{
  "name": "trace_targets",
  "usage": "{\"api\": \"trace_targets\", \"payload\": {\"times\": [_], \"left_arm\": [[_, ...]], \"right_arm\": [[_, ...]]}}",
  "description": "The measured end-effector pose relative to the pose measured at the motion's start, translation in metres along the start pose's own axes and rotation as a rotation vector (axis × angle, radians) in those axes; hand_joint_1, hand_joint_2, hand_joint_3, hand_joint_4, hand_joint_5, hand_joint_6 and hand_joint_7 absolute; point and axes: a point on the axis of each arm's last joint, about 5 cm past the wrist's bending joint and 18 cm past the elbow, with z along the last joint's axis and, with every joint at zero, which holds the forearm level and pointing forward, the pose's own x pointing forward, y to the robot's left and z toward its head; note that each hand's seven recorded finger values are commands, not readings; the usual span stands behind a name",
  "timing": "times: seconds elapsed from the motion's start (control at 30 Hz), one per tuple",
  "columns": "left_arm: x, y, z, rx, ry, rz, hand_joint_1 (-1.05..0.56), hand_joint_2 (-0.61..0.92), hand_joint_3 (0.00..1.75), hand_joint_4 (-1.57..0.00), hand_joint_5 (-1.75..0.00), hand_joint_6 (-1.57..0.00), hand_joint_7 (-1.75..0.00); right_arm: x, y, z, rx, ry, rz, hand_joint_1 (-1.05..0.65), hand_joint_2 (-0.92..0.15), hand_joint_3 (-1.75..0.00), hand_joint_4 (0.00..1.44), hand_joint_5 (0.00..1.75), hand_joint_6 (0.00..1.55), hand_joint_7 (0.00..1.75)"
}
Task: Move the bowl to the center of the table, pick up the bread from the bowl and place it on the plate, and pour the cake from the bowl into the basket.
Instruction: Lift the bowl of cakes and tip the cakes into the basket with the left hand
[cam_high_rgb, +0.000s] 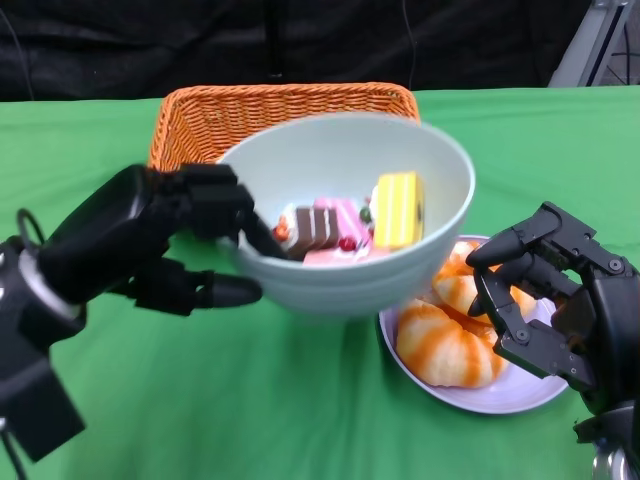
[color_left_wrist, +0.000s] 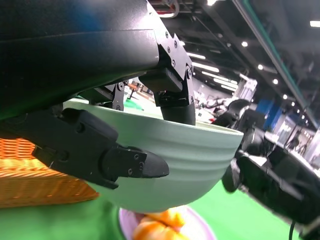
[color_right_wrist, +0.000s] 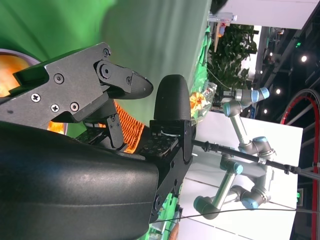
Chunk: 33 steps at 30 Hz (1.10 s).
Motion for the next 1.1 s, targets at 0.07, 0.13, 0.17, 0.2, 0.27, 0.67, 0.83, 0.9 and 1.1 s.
{"api": "trace_targets", "payload": {"times": [0.07,0.13,0.17,0.2,0.27,0.67,0.83,0.9,1.1], "left_arm": [[0.003,0.001,0.0,-0.007,-0.003,0.007,-0.1,0.59,1.0,-0.68,-1.75,-0.79,-1.22],[0.004,0.002,0.0,-0.008,-0.007,0.008,-0.1,0.59,1.01,-0.68,-1.75,-0.78,-1.22],[0.004,0.003,0.0,-0.008,-0.007,0.007,-0.1,0.59,1.02,-0.68,-1.75,-0.78,-1.22],[0.006,0.002,-0.001,-0.016,-0.001,0.009,-0.08,0.63,0.97,-0.7,-1.7,-0.78,-1.24],[0.015,-0.002,-0.007,-0.081,0.044,0.049,-0.09,0.69,0.91,-0.73,-1.66,-0.77,-1.28],[0.051,-0.01,-0.026,-0.255,0.166,0.151,-0.11,0.67,0.98,-0.75,-1.73,-0.7,-1.47],[0.068,-0.021,-0.033,-0.375,0.249,0.205,-0.18,0.67,0.98,-0.75,-1.74,-0.69,-1.42],[0.077,-0.024,-0.034,-0.414,0.254,0.216,-0.19,0.68,0.97,-0.75,-1.75,-0.69,-1.42],[0.094,-0.035,-0.037,-0.575,0.348,0.252,-0.14,0.7,0.91,-0.76,-1.74,-0.7,-1.41]], "right_arm": [[0.0,0.0,0.0,0.0,0.0,0.0,-0.09,-0.71,-0.81,0.62,1.61,0.58,1.38],[0.0,0.0,0.0,0.0,0.0,0.0,-0.09,-0.7,-0.81,0.62,1.61,0.58,1.38],[0.0,0.0,0.0,0.0,0.0,0.0,-0.09,-0.7,-0.81,0.62,1.61,0.58,1.38],[0.0,0.0,0.0,0.0,0.001,-0.001,-0.09,-0.71,-0.81,0.63,1.61,0.58,1.38],[0.0,0.0,-0.001,0.0,0.005,0.001,-0.09,-0.72,-0.78,0.63,1.61,0.58,1.39],[-0.001,0.0,-0.007,-0.007,0.039,0.015,-0.1,-0.74,-0.71,0.63,1.6,0.58,1.4],[-0.002,0.0,-0.01,-0.006,0.052,0.016,-0.1,-0.74,-0.7,0.64,1.6,0.58,1.4],[-0.002,0.0,-0.012,-0.006,0.06,0.015,-0.1,-0.75,-0.7,0.64,1.6,0.58,1.4],[-0.003,0.0,-0.013,-0.005,0.055,0.017,-0.11,-0.76,-0.66,0.64,1.61,0.57,1.4]]}}
